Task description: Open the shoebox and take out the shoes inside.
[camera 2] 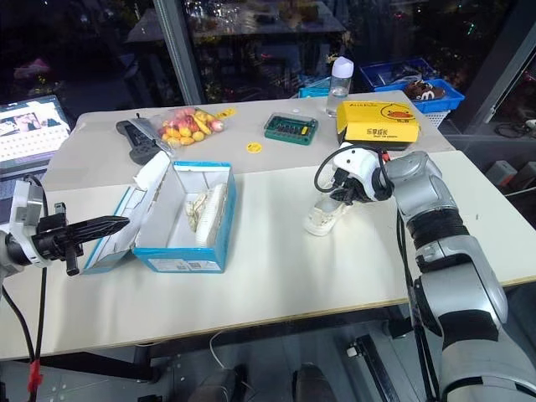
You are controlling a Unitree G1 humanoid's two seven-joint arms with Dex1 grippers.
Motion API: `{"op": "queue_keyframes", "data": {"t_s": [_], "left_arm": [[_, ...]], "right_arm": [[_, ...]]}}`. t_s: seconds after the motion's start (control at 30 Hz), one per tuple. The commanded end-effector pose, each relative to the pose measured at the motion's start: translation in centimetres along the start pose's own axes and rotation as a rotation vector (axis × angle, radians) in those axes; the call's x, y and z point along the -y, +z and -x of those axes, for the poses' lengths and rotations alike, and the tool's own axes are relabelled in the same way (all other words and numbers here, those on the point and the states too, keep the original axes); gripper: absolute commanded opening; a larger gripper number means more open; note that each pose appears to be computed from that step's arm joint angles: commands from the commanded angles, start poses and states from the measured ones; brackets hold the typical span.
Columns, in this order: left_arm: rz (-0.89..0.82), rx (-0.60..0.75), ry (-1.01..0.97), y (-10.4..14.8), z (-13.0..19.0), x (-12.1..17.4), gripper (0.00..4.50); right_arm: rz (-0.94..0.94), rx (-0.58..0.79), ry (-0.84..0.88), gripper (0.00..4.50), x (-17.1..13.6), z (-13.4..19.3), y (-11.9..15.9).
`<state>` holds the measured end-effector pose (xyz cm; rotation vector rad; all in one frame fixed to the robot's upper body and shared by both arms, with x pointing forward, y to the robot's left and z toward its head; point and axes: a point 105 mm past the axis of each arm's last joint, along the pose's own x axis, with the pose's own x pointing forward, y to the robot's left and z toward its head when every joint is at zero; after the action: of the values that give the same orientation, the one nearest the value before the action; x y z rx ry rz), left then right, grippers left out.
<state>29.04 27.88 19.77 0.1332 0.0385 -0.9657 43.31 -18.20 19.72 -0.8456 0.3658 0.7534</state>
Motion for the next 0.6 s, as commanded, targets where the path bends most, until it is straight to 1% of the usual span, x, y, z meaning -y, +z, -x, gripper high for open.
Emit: {"op": "queue_keyframes", "data": {"t_s": [0.03,0.1,0.2,0.23,0.27,0.3,0.33,0.4,0.47,0.57,0.6], "left_arm": [[-0.047,0.018,0.009,1.3,0.3,-0.1,0.0],[-0.047,0.016,0.01,1.3,0.4,-0.1,0.0],[-0.046,0.015,0.01,1.3,0.4,0.0,0.0],[-0.046,0.015,0.011,1.4,0.4,0.0,0.0],[-0.048,0.015,0.012,1.5,0.4,0.0,0.0],[-0.048,0.015,0.012,1.5,0.3,0.0,0.0],[-0.048,0.015,0.013,1.6,0.3,0.0,0.0],[-0.047,0.015,0.013,1.6,0.3,0.1,0.0],[-0.046,0.015,0.01,1.6,0.1,0.1,0.0],[-0.044,0.015,0.009,1.7,0.0,0.2,0.0],[-0.045,0.015,0.009,1.7,-0.1,0.2,0.0]], "right_arm": [[0.102,0.141,-0.016,2.43,1.6,2.4,5.2],[0.147,0.228,0.006,2.43,1.7,4.0,8.3],[0.181,0.339,0.056,2.43,1.1,5.8,11.7],[0.194,0.383,0.081,2.43,0.7,6.3,13.0],[0.205,0.465,0.125,2.43,-0.3,6.8,15.4],[0.21,0.519,0.157,2.43,-1.2,6.8,17.1],[0.211,0.553,0.179,2.43,-1.9,6.8,18.2],[0.229,0.59,0.252,2.43,-5.0,4.2,21.0],[0.289,0.578,0.344,2.43,-9.1,1.1,22.8],[0.357,0.534,0.387,2.43,-12.0,-1.8,23.5],[0.375,0.516,0.387,2.7,-12.5,-2.7,23.7]]}}
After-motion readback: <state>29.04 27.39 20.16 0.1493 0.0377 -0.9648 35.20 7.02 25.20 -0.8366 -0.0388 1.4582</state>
